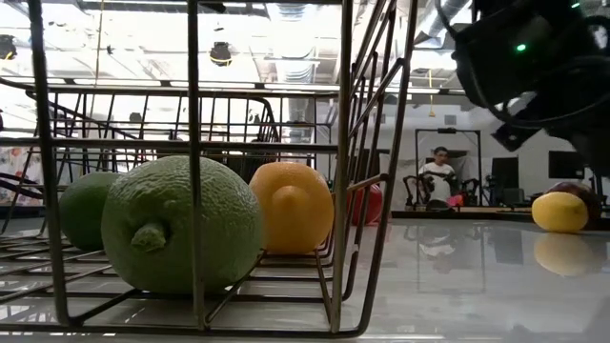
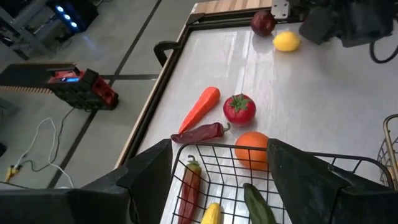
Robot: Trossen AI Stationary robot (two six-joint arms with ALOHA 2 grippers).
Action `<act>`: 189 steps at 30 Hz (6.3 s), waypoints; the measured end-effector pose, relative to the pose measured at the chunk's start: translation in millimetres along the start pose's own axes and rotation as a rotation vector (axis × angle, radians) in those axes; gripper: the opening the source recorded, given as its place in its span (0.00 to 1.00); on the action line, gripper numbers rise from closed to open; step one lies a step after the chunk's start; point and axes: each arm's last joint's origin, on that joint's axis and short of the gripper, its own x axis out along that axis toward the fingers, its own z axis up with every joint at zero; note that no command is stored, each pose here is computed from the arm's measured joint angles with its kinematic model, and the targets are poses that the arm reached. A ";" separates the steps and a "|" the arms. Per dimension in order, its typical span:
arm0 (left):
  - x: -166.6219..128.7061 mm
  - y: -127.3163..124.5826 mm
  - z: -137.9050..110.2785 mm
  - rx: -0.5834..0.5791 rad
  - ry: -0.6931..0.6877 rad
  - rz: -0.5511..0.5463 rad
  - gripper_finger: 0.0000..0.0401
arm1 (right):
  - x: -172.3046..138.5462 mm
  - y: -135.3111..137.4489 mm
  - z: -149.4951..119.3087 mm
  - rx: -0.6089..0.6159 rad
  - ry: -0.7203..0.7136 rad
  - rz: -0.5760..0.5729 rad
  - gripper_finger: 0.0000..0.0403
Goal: Sort produce into baskets
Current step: Put the top yellow lemon into the gold wire basket
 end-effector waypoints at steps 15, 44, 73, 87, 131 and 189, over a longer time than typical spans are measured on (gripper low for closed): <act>0.0 0.0 -2.1 0.010 0.020 0.000 0.62 | 3.8 -37.5 47.1 0.062 -0.137 0.102 0.85; -0.1 0.2 -5.1 0.011 0.049 0.004 0.62 | 42.8 -33.5 35.4 -0.280 -0.093 0.019 0.79; -0.1 0.3 -5.2 0.011 0.051 0.008 0.62 | 6.7 -19.1 49.3 -0.328 -0.348 -0.006 0.18; -0.1 0.2 -5.8 0.013 0.056 0.005 0.62 | 6.5 -18.4 50.9 -0.311 -0.346 0.038 0.76; -0.1 0.1 -6.5 0.005 0.063 0.001 0.62 | -22.8 -15.7 53.8 -0.082 -0.720 0.187 0.87; 0.1 1.1 0.8 -0.014 -0.008 0.035 0.62 | -153.0 15.5 27.9 -0.231 -1.359 0.682 0.58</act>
